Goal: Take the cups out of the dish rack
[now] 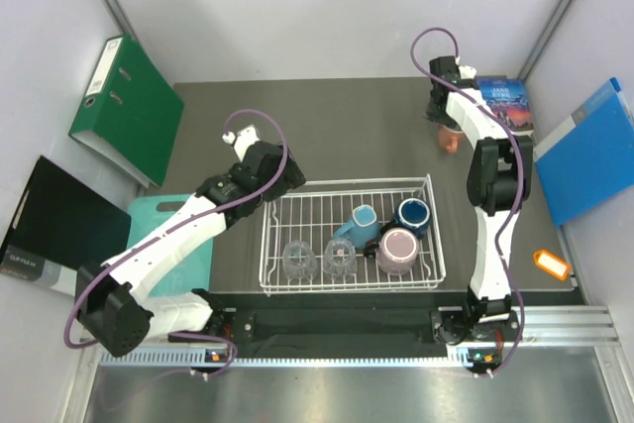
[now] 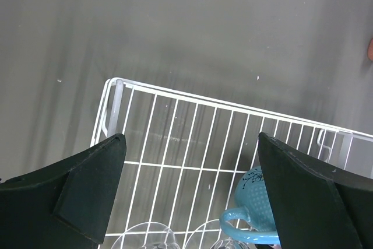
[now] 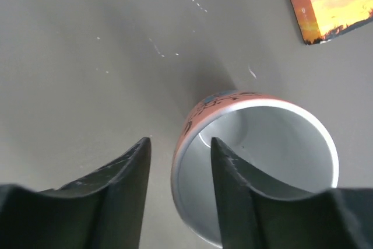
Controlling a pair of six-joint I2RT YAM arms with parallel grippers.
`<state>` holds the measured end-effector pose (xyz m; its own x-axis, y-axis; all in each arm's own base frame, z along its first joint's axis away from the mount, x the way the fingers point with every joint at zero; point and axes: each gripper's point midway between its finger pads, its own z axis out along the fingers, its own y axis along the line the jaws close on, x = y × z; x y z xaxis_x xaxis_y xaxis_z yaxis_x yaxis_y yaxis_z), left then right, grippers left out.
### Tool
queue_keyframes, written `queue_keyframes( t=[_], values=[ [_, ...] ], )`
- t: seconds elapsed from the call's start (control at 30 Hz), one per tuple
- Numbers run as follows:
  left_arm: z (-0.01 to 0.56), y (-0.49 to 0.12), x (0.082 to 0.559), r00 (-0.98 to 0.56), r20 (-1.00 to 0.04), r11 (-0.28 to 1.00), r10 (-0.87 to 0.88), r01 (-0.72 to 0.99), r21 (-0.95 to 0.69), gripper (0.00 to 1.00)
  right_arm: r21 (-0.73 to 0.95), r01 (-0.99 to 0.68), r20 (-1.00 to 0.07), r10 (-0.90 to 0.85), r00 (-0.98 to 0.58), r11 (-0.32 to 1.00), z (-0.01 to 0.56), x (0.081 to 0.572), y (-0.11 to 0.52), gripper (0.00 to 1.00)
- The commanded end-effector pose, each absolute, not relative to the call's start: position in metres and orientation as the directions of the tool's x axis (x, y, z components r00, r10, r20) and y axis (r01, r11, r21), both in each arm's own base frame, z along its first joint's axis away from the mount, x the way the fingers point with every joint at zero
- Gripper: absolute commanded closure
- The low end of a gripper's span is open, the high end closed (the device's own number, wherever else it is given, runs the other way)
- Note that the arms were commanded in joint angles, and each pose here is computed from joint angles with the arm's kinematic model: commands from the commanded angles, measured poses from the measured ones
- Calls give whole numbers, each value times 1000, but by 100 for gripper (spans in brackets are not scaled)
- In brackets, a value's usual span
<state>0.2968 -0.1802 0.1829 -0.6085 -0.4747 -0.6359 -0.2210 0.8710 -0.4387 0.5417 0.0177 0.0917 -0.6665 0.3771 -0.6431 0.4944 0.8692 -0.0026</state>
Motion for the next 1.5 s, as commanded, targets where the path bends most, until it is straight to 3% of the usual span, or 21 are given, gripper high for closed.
queue_keyframes(
  t=[0.0, 0.23, 0.27, 0.37, 0.43, 0.47, 0.7, 0.87, 1.17, 1.47],
  values=[
    [206, -186, 304, -573, -657, 857, -490, -180, -483, 1, 149, 433, -774, 377, -509, 889, 187, 559, 35, 48],
    [212, -186, 303, -570, -665, 859, -481, -158, -486, 1, 302, 288, -845, 395, -361, 909, 284, 543, 73, 31],
    [211, -187, 302, -579, -677, 873, -454, -140, -466, 1, 320, 261, -849, 398, -347, 911, 295, 537, 79, 24],
    [212, -191, 300, -593, -715, 914, -371, -98, -393, 3, 394, 119, -866, 412, -282, 911, 346, 496, 103, 10],
    [210, -200, 298, -609, -733, 940, -305, -70, -333, 3, 384, 70, -861, 385, -333, 921, 328, 471, 121, 4],
    [214, -205, 298, -609, -744, 949, -274, -44, -313, 3, 400, 22, -871, 388, -302, 916, 348, 450, 128, 0],
    [216, -271, 275, -603, -795, 970, -60, 153, -189, 1, 358, -84, -862, 294, -414, 930, 305, 350, 151, 0],
    [206, -308, 254, -606, -785, 924, 129, 361, -127, 1, 375, -174, -869, 280, -408, 911, 311, 304, 146, 0],
    [212, -334, 227, -497, -803, 754, 328, 650, -94, 1, 384, -240, -866, 258, -427, 892, 302, 268, 141, 0],
    [191, -349, 203, -424, -767, 609, 481, 791, -55, 1, 396, -249, -848, 248, -467, 884, 286, 253, 141, 0]
  ],
)
